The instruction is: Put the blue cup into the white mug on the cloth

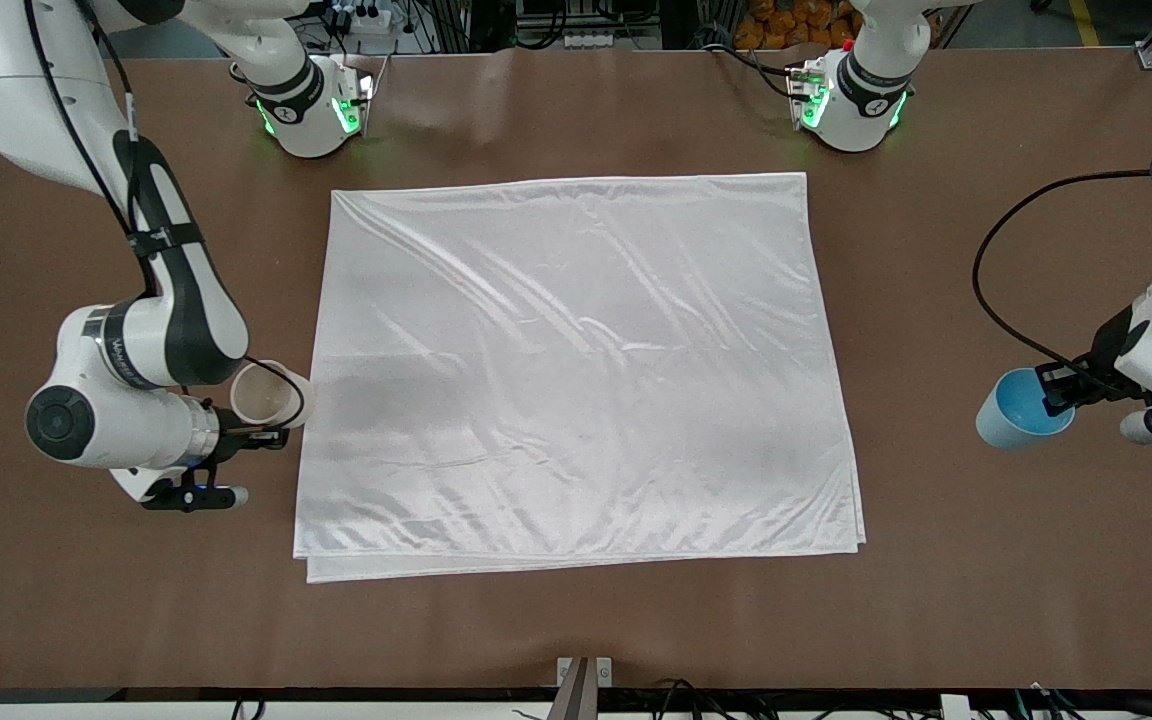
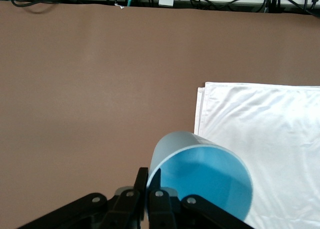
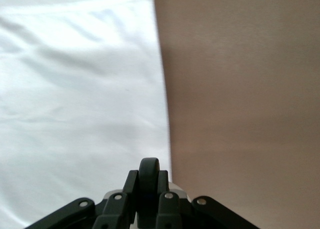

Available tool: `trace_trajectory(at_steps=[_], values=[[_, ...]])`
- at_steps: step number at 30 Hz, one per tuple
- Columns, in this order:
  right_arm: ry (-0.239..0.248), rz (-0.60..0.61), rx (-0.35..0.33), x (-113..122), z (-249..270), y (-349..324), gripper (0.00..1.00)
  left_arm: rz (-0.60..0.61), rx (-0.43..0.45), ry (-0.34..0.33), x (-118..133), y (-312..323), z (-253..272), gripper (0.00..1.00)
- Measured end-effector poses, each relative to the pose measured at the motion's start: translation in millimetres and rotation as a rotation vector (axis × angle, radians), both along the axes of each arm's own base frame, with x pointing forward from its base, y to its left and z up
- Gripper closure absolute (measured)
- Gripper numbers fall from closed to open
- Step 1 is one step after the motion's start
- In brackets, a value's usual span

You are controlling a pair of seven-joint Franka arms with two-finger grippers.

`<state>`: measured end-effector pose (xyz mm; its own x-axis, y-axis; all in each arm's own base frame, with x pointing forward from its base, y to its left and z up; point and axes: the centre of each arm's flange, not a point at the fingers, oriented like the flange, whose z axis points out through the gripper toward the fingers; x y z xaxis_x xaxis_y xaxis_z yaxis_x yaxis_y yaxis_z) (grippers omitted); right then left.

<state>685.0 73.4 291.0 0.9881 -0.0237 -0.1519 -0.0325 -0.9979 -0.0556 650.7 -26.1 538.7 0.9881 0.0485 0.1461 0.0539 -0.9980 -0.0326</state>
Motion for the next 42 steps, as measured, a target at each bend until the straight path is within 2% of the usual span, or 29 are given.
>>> trace_trajectory(at_steps=[7, 17, 25, 31, 42], values=[[-0.008, -0.063, -0.014, -1.1, 15.4, 54.3, 0.81, 0.002, 0.0, 0.003, -0.3, -0.2, -0.5, 0.95], [0.005, -0.115, 0.018, -9.2, 20.9, 102.0, 0.81, -0.005, -0.004, 0.021, -2.7, -5.7, -1.7, 0.95], [0.009, -0.151, 0.013, -17.4, 22.2, 139.1, 0.81, -0.021, -0.021, 0.022, -5.4, -24.9, 1.1, 0.95], [-0.003, -0.173, 0.011, -25.7, 25.8, 191.1, 0.81, 0.002, -0.034, 0.022, -6.5, -30.9, 2.2, 0.95], [-0.05, -0.12, 0.036, -42.2, 26.0, 256.9, 0.81, 0.059, -0.073, 0.031, -15.9, -86.8, 0.6, 0.95]])
